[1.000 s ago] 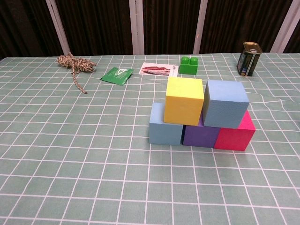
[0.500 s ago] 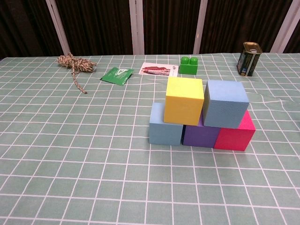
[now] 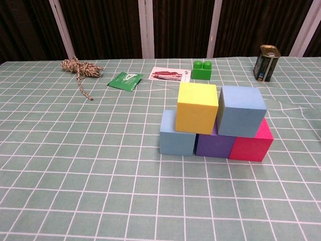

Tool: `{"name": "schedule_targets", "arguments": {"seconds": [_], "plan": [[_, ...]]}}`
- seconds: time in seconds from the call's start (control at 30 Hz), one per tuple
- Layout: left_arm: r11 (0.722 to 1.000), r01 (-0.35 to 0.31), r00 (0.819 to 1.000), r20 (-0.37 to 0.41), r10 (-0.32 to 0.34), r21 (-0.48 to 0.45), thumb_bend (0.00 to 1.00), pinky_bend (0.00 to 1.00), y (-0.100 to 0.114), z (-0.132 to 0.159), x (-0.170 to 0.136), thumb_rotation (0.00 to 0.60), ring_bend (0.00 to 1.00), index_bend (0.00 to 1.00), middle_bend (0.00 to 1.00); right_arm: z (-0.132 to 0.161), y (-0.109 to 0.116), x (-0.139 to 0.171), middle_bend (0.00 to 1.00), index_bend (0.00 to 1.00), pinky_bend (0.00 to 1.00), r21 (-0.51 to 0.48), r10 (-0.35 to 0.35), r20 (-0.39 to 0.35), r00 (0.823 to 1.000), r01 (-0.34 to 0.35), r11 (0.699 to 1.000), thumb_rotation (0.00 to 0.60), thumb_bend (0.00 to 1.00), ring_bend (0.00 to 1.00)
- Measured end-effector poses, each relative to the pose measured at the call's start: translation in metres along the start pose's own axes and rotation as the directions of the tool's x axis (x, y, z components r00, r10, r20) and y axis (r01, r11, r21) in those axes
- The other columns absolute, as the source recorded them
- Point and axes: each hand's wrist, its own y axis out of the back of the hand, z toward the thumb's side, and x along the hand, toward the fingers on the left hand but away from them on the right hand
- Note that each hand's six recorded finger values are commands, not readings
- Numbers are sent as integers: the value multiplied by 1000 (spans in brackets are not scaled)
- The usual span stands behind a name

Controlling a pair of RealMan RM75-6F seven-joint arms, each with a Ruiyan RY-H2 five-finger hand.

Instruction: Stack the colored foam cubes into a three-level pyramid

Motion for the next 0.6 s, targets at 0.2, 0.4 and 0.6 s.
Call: {"name": "schedule_targets", "arguments": {"seconds": [0.2,0.4,0.6], "plan": [[1000,4,1000,2,-4,0,34,0,-1,0,0,600,0,0,17,3,33,2,407,0,0,17,-55,-11,998,55,998,600,319,247],[1000,4,1000,3,-4,0,34,0,0,0,1,600,0,0,17,15,63,4,408,0,0,30,-92,-37,995,93,995,600,319,247],[1000,8,1000,3,-8,0,34,0,-1,0,1,600,0,0,17,37,89,10,409,0,0,58,-107,-85,991,112,992,600,319,247]]}}
